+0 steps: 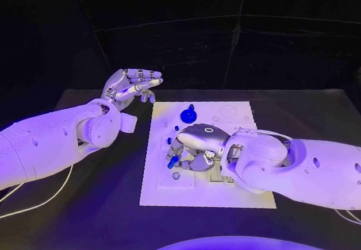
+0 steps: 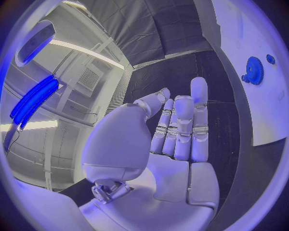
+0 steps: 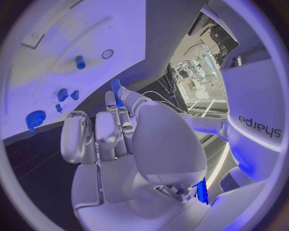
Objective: Assemble the parts on the task board
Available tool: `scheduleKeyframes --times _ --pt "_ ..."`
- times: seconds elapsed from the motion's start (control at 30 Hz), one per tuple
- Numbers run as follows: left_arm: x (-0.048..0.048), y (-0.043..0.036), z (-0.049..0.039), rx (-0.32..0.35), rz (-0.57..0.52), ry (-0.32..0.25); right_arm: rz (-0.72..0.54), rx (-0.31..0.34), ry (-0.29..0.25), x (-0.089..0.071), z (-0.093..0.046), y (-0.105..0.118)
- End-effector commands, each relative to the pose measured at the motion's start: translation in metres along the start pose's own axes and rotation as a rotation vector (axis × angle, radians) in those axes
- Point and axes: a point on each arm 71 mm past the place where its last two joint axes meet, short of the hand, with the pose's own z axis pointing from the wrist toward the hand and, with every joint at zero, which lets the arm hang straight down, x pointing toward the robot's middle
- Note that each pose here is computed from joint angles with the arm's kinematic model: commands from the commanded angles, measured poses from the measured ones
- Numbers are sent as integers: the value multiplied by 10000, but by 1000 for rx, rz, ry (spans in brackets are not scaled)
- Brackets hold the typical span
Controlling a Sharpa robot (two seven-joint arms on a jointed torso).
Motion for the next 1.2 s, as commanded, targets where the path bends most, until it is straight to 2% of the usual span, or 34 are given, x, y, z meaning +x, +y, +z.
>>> scheduleKeyframes --times 0.03,0.3,0.83,1.2 --pt "14 -11 7 5 -11 10 -16 -41 53 84 35 20" --pt "18 -12 8 6 -12 11 -44 -21 110 195 69 -16" --pt "19 -8 15 5 -12 12 -113 28 135 231 66 -88" --pt "17 -7 15 4 -12 12 -130 41 174 280 79 -99"
